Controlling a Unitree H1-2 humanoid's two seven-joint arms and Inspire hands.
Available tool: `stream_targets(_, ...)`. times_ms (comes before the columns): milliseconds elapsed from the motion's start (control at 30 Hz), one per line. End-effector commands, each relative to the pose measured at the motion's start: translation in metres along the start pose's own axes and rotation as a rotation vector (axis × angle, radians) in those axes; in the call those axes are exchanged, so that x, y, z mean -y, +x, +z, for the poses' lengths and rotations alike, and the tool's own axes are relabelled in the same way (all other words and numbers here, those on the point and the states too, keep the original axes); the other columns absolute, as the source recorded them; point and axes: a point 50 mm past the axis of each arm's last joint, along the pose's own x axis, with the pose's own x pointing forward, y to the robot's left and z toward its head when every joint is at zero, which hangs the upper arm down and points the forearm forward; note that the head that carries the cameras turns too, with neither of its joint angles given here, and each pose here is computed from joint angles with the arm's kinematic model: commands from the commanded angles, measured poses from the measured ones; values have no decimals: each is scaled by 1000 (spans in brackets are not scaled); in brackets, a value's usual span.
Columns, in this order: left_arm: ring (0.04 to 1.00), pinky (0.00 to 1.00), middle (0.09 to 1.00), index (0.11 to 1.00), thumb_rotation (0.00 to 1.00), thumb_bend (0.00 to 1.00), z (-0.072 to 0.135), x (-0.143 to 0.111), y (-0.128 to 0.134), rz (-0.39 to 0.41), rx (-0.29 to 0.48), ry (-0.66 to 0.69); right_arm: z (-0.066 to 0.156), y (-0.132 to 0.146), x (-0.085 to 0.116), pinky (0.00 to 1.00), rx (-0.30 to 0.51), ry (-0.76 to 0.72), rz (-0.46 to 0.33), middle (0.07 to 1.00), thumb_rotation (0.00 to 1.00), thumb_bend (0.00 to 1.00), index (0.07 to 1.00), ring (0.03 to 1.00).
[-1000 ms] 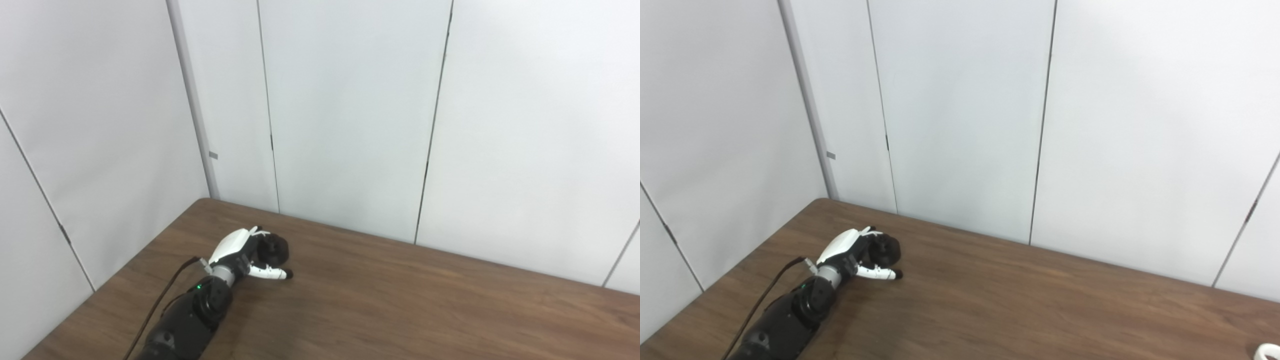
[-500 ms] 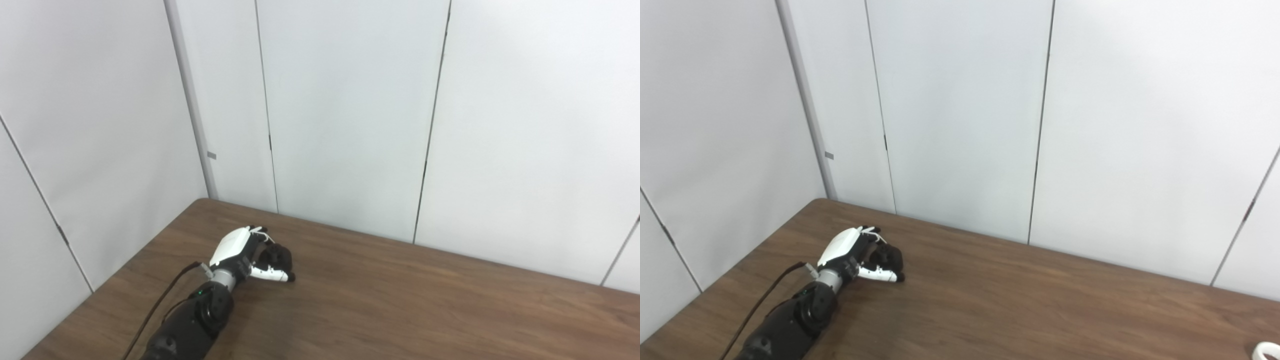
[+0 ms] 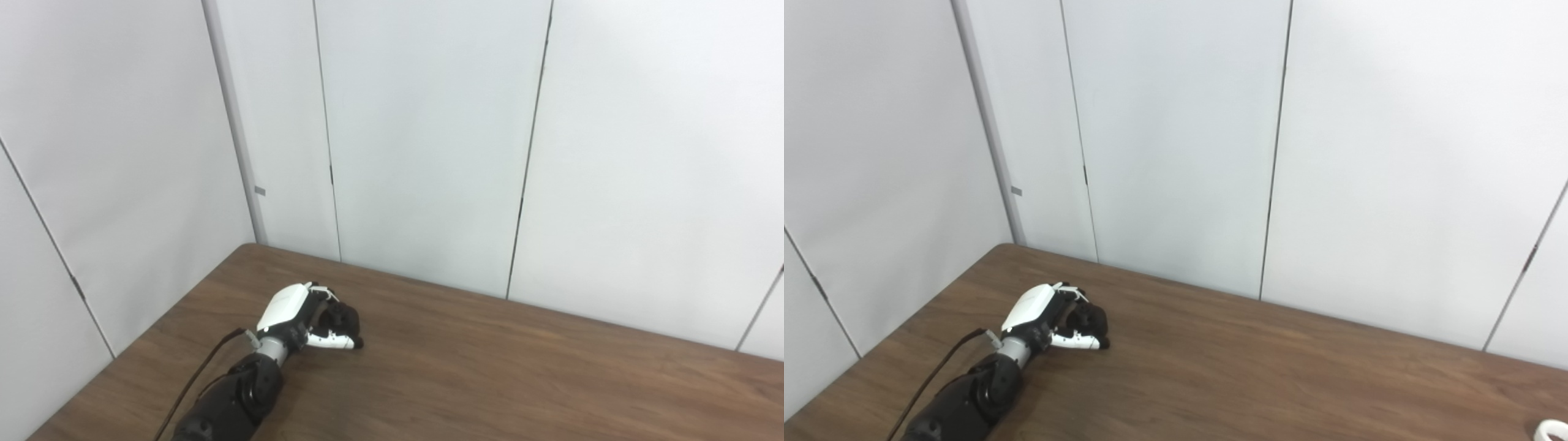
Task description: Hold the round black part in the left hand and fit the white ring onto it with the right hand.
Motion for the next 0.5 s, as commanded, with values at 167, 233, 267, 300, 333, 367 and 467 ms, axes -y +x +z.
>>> stream_targets(167,971,1000,856,478,43,521,10,30,-22,-112,65,22,9,4,-7,895,75,-136,69,980,707,452,880,983)
stream_targets(233,974,1000,855,478,43,521,16,35,-28,-127,91,8,12,6,-7,907,97,-217,71,968,685,531,854,977)
stream_targets(267,979,1000,859,478,43,521,19,38,-30,-136,106,1,15,7,-7,885,108,-265,63,961,678,576,846,962)
stream_targets(300,982,1000,861,478,42,521,24,41,-34,-147,122,0,18,10,-6,862,122,-329,52,961,687,617,849,948)
stream_targets(333,984,1000,864,477,43,521,31,44,-38,-164,141,5,22,12,-4,839,138,-393,44,960,712,642,860,939)
stream_targets(367,986,1000,867,478,43,521,39,46,-42,-182,163,14,26,15,-4,829,154,-441,40,957,731,686,865,929)
stream_targets(467,991,1000,868,478,45,521,64,56,-56,-242,254,28,41,26,-6,814,210,-569,21,941,714,714,875,916)
